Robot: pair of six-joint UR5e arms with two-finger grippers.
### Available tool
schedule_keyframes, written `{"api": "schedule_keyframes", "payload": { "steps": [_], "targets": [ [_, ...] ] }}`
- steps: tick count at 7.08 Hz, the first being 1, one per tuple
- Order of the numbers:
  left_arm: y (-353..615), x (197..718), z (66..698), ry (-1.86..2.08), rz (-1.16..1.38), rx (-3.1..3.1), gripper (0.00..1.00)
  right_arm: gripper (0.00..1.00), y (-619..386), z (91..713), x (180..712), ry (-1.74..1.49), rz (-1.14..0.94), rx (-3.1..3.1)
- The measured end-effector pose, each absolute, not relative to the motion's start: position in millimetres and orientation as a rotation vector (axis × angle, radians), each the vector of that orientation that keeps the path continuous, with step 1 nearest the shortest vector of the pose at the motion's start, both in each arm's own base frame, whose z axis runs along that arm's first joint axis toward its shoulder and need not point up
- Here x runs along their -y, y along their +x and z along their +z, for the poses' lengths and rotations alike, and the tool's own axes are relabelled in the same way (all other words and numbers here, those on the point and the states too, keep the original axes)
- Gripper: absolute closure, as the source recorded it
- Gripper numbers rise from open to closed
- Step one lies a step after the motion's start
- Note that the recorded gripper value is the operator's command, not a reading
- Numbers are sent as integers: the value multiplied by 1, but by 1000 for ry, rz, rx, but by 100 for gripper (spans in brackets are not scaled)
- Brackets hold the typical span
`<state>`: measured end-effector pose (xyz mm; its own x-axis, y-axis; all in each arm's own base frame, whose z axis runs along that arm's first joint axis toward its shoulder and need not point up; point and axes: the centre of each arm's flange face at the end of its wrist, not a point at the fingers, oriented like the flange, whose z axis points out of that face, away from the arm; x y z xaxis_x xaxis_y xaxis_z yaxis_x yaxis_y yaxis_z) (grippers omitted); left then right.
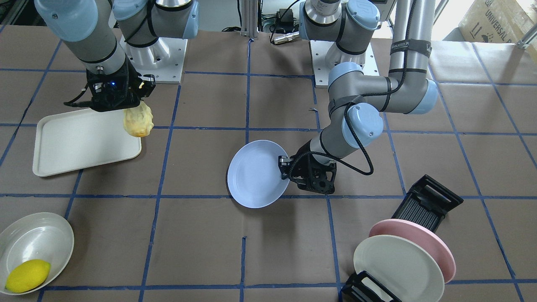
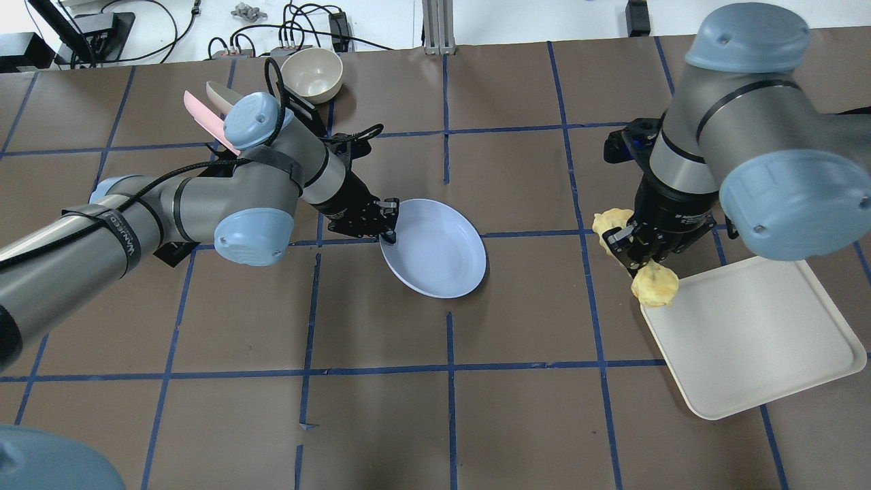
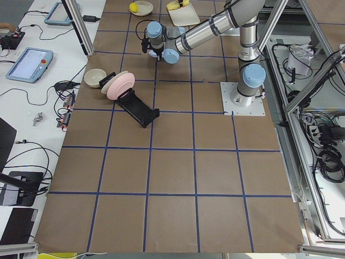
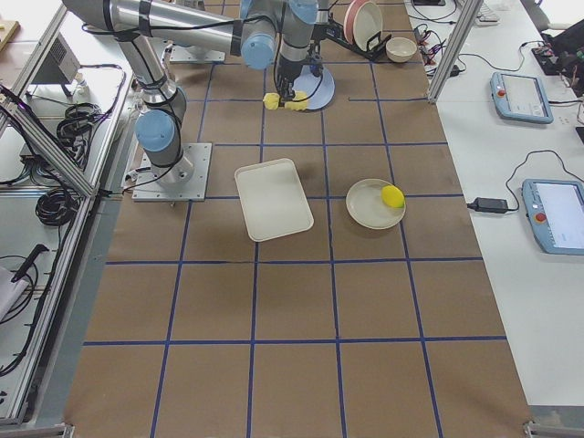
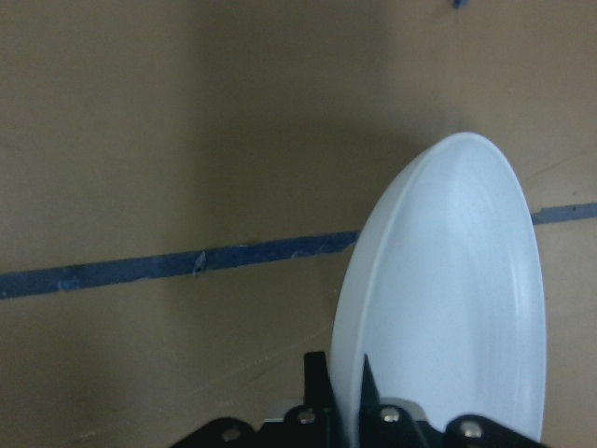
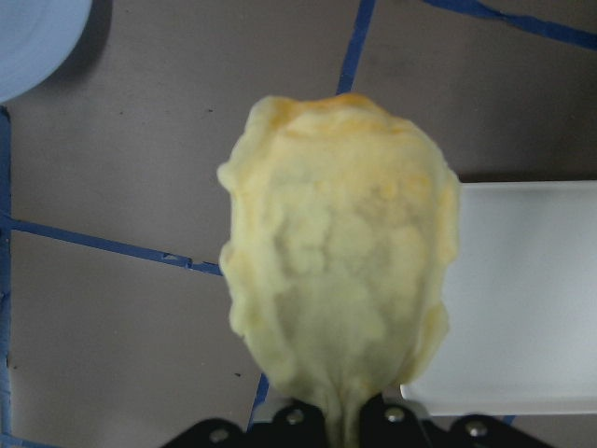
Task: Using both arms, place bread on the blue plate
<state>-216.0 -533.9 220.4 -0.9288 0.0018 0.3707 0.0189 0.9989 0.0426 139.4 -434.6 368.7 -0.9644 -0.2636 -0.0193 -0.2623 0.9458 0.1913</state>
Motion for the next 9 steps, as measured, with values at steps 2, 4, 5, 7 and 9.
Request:
{"api": "schedule_keyframes", "payload": {
  "steps": [2, 4, 5, 7, 9],
  "targets": [
    [-216, 540, 228, 3, 4, 2761, 2, 89, 201, 328, 456, 450, -251, 3077],
    [-204, 546, 259, 16, 94, 2805, 1, 89, 263, 311, 475, 492, -185, 3063],
    [-193, 544, 283, 23, 97, 2866, 1, 89, 287, 306, 491, 484, -176, 3068],
    [-169, 538, 338, 10, 36, 2989, 1, 88, 350, 289, 519, 514, -164, 3075],
    [-154, 524, 409, -10, -49, 3080, 1, 55, 393, 262, 554, 552, -160, 3069]
  ]
}}
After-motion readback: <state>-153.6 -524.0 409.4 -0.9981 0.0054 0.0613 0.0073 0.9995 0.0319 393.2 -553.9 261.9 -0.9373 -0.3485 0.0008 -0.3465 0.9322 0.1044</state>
